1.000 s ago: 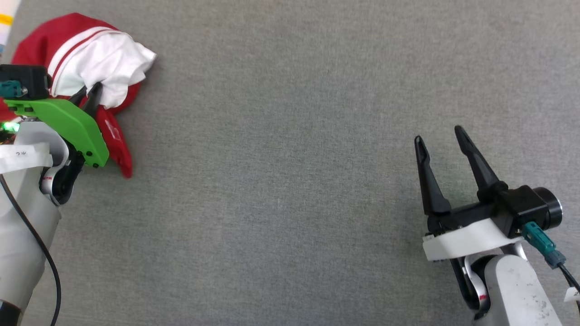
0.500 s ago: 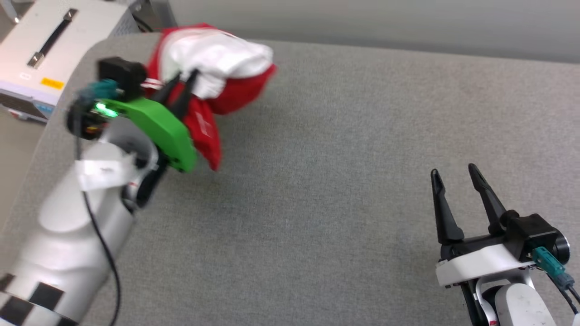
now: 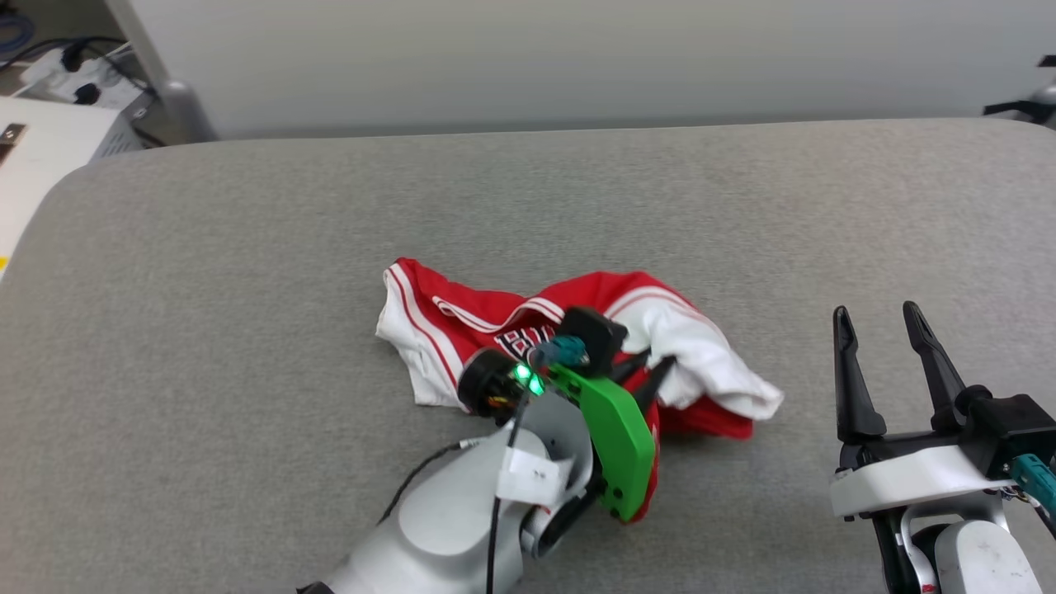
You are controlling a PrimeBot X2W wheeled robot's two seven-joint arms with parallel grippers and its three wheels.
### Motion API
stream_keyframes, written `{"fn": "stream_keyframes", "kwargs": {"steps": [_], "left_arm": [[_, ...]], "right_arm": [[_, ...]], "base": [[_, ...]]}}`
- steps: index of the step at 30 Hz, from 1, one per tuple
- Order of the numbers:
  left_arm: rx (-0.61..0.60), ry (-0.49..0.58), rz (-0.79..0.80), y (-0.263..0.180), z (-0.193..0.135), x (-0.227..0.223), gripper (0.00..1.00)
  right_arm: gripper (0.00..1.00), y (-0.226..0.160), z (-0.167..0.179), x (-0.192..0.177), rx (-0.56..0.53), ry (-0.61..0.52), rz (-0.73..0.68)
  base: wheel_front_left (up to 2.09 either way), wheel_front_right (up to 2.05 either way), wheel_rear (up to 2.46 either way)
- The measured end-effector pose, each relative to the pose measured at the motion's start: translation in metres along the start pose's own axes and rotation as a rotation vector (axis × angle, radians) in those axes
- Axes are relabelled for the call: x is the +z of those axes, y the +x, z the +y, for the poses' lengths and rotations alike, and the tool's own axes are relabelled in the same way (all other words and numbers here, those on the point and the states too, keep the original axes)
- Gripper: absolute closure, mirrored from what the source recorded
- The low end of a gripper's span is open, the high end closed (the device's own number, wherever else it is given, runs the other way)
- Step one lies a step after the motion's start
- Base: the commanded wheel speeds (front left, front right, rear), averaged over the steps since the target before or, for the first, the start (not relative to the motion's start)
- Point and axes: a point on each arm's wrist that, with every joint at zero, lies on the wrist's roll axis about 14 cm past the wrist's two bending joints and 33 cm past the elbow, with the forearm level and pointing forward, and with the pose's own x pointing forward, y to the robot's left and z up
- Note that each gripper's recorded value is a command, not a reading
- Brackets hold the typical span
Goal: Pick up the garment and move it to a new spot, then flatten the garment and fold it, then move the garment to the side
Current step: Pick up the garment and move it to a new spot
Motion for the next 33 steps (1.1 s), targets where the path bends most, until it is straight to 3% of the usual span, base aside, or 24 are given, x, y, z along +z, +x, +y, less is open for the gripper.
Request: {"fn": "stream_keyframes", "kwargs": {"steps": [1,8,15,19,23,27,33], "left_arm": [[-0.026,0.010,0.027,0.003,-0.008,-0.009,0.00],[-0.118,0.033,0.062,0.007,-0.034,-0.029,0.00],[-0.025,0.020,-0.105,-0.001,-0.004,0.007,0.00],[0.082,0.073,-0.209,-0.021,0.034,0.036,0.00],[0.249,0.120,-0.305,-0.061,0.086,0.065,0.00],[0.375,0.115,-0.429,-0.111,0.113,0.089,0.00],[0.535,0.041,-0.472,-0.174,0.128,0.056,0.00]], "right_arm": [[0.00,-0.003,-0.003,0.001,-0.009,-0.003,0.000],[0.00,-0.014,-0.017,0.003,-0.052,-0.010,0.004],[0.00,-0.011,-0.005,-0.003,-0.019,0.005,0.017],[0.00,-0.009,0.010,-0.004,0.023,0.016,0.017],[0.00,-0.010,0.022,-0.004,0.059,0.024,0.020],[0.00,-0.012,0.035,-0.003,0.095,0.030,0.017],[0.00,-0.015,0.048,-0.003,0.133,0.036,0.021]], "base": [[0.00,0.00,0.00],[0.00,0.00,0.00],[0.00,0.00,0.00],[0.00,0.00,0.00],[0.00,0.00,0.00],[0.00,0.00,0.00],[0.00,0.00,0.00]]}}
